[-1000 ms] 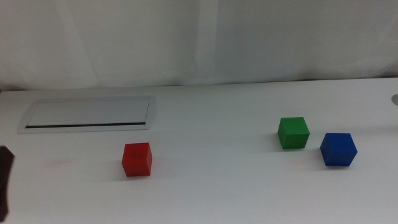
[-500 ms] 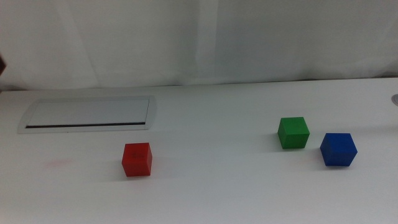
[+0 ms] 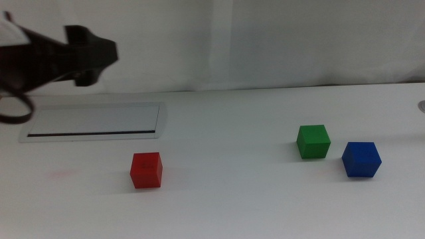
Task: Stack red cubes first, then green, then blue cubes in a specific spot.
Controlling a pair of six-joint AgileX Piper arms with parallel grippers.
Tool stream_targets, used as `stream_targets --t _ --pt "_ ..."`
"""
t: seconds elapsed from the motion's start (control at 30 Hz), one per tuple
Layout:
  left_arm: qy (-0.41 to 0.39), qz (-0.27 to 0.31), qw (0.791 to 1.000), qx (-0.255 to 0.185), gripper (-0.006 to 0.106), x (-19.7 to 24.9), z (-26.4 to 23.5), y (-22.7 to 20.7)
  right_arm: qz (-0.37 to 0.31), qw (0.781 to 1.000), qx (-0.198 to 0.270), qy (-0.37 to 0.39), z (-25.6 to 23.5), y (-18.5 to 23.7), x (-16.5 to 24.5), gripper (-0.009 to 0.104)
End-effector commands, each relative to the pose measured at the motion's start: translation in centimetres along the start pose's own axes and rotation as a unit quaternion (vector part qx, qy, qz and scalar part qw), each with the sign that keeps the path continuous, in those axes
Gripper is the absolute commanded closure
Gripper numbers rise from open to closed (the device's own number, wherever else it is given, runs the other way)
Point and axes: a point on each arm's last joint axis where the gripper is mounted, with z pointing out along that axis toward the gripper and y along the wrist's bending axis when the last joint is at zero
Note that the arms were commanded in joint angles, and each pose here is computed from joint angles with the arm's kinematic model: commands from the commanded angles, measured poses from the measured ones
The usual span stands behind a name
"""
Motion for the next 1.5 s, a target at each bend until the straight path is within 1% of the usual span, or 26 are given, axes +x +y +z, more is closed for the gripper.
stream_targets --t 0.0,0.13,0.23,0.4,0.57,0.67,0.8,0.9,1.03,1.47 --pt "0.02 -0.012 1.0 0.015 0.009 -0.2 1.4 -0.7 -0.002 1.0 0.002 -0.004 0.0 0.0 0.1 -0.008" --pt "0.066 -0.019 0.997 0.024 0.009 0.3 4.6 -1.6 -0.002 1.0 0.002 -0.002 0.0 0.0 0.1 -0.008" --pt "0.119 -0.021 0.993 -0.003 0.009 0.9 6.8 -1.8 -0.002 1.0 0.002 -0.002 0.0 0.0 0.1 -0.008" --pt "0.201 -0.016 0.978 -0.06 0.009 2.0 10.5 -2.3 -0.002 1.0 0.002 -0.002 0.0 0.0 0.1 -0.008" --pt "0.256 -0.054 0.962 -0.082 0.009 3.9 13.9 -2.9 -0.002 1.0 0.002 -0.002 0.0 0.0 0.1 -0.008" --pt "0.294 -0.078 0.947 -0.105 0.009 5.4 15.5 -2.6 -0.002 1.0 0.002 -0.002 0.0 0.0 0.1 -0.008" --pt "0.338 -0.08 0.929 -0.129 0.009 7.3 17.2 -2.2 -0.002 1.0 0.002 -0.002 0.0 0.0 0.1 -0.008" --pt "0.358 -0.083 0.919 -0.142 0.009 8.5 18.3 -2.0 -0.002 1.0 0.002 -0.001 0.0 -0.1 0.1 -0.008" --pt "0.364 -0.082 0.913 -0.166 0.01 9.3 19.2 -1.5 -0.002 1.0 0.002 -0.001 0.0 -0.1 0.1 -0.008" --pt "0.388 -0.096 0.898 -0.183 0.01 11.9 21.8 -1.0 -0.002 1.0 0.002 -0.001 0.0 -0.1 0.1 -0.008"
